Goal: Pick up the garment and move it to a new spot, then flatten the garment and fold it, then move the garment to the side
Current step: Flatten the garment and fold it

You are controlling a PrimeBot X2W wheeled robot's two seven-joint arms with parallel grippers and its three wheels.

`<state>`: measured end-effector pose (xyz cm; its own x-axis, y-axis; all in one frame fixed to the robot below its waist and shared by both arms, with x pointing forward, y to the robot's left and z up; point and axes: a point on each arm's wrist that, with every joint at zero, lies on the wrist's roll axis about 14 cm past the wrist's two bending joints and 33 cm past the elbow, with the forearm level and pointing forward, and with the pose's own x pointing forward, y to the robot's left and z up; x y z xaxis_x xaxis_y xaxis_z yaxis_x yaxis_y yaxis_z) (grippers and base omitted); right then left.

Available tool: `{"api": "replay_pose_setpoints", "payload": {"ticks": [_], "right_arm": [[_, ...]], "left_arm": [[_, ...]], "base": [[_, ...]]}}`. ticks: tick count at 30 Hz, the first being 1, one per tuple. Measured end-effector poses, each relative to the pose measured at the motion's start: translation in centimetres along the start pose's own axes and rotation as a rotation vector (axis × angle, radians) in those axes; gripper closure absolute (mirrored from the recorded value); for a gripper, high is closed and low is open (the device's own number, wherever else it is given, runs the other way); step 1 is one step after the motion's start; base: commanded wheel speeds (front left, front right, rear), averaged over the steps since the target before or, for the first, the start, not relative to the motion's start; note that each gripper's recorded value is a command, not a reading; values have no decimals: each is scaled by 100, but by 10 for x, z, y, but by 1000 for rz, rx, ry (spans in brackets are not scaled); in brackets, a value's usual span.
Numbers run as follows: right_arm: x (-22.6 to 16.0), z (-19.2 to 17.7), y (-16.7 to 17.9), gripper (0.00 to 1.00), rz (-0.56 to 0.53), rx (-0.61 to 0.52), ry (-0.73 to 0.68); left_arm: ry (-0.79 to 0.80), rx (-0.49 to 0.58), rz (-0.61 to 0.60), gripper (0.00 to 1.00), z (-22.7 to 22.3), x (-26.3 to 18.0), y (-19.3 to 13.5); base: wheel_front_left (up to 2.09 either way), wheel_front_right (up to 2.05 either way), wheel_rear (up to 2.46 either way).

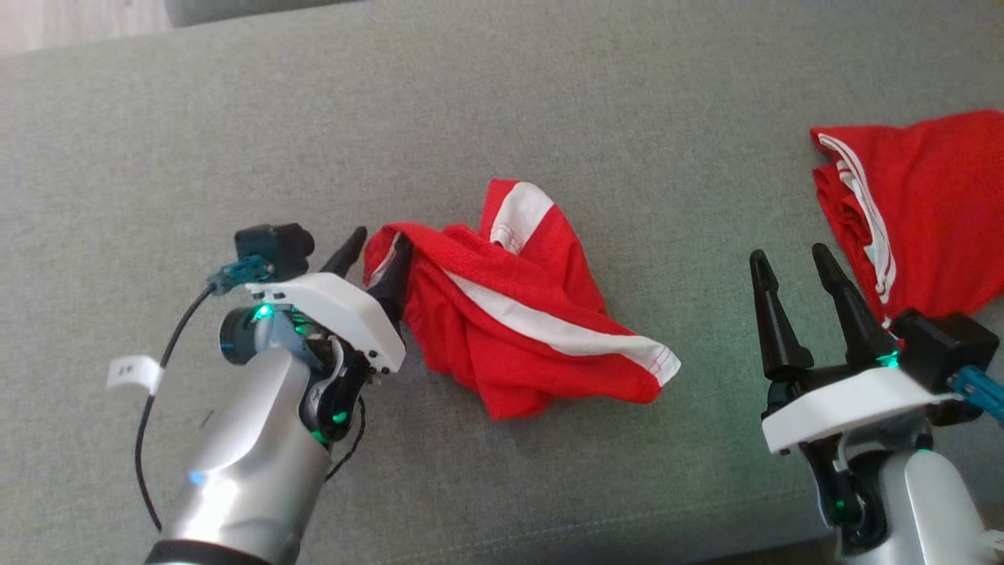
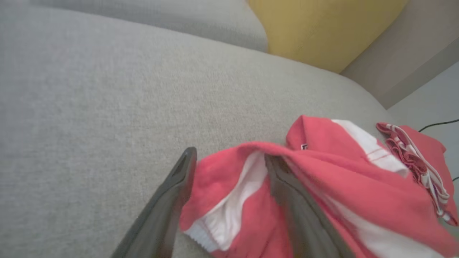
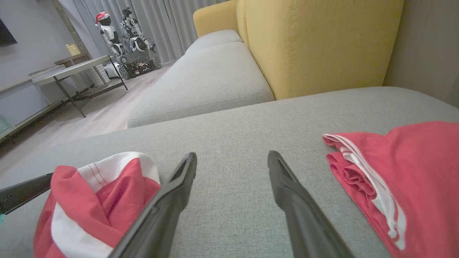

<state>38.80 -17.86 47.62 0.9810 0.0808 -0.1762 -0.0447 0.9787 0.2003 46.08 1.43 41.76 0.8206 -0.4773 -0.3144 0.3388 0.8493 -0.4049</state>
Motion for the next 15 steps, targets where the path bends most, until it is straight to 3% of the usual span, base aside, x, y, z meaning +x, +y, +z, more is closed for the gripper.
{"api": "replay_pose_setpoints", "payload": {"ticks": [5, 10, 15], "right_arm": [[-2, 8, 7, 0, 21, -2, -26], [-3, 15, 16, 0, 48, -5, -47], [-3, 23, 27, 0, 81, -22, -66]], "left_arm": [[-126, 33, 23, 0, 21, -13, 0], [-165, 36, 78, 0, 13, -43, 9], [-263, 105, 154, 0, 30, -75, 25]], "base": [[0, 0, 0], [0, 0, 0], [0, 0, 0]]}}
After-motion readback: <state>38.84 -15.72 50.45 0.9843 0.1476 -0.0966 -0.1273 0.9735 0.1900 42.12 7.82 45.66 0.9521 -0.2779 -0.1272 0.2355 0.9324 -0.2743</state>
